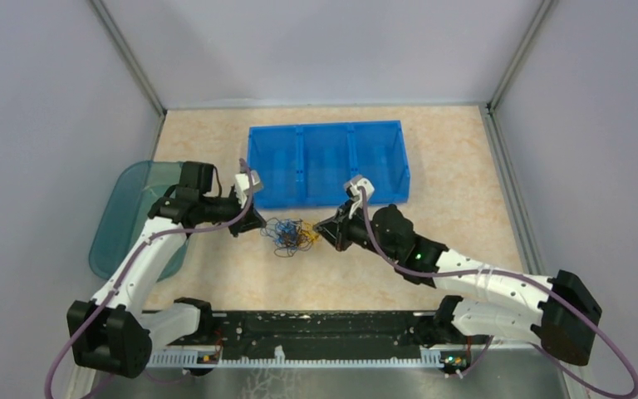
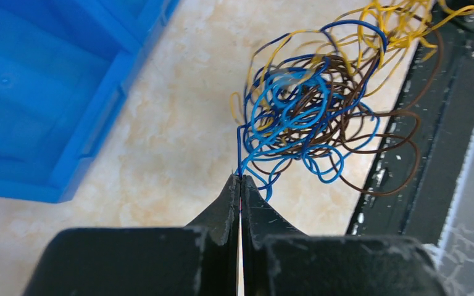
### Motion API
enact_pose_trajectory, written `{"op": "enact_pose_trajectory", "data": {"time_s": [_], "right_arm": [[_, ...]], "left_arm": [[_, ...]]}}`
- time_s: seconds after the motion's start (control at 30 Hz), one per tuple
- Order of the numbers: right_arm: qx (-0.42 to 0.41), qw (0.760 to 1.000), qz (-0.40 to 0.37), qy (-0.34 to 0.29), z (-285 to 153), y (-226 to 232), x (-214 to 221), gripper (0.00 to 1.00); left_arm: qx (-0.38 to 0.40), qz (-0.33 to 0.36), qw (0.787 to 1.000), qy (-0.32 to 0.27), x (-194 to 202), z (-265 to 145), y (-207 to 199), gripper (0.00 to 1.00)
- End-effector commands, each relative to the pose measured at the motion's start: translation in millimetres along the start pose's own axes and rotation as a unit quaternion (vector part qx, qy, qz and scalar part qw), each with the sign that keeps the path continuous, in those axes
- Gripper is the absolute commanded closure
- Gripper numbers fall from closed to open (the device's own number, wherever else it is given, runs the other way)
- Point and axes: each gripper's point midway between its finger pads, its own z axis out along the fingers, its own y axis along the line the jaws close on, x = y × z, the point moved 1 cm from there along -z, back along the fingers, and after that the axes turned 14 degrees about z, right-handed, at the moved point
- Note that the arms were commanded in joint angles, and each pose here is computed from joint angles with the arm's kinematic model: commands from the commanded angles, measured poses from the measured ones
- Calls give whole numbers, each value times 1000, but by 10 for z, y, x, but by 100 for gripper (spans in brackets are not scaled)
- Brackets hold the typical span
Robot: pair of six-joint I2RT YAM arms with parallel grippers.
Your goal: Untangle the cables
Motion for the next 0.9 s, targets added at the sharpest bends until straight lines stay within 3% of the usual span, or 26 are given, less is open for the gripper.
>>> {"op": "enact_pose_trajectory", "data": {"time_s": [0.0,0.3,0.5,0.57,0.73,0.8,0.87], "right_arm": [[43,999,-13,3,-92,-210,59,100],[159,986,-4,43,-159,-894,588,100],[215,975,-18,51,-176,-1106,725,100],[215,976,-20,41,-176,-1076,655,83],[167,985,-33,-16,-181,-751,225,64],[147,988,-37,-25,-174,-616,84,41],[117,991,-49,-32,-167,-456,-36,28]], "left_arm": [[-67,29,997,12,-42,-52,251,100],[-41,34,998,-30,-486,-217,159,100],[-16,35,997,-62,-762,-344,20,100],[-4,31,997,-70,-808,-370,-48,100],[11,25,997,-73,-770,-345,-139,100],[9,23,997,-71,-760,-342,-140,100],[10,23,997,-73,-785,-350,-139,100]]}}
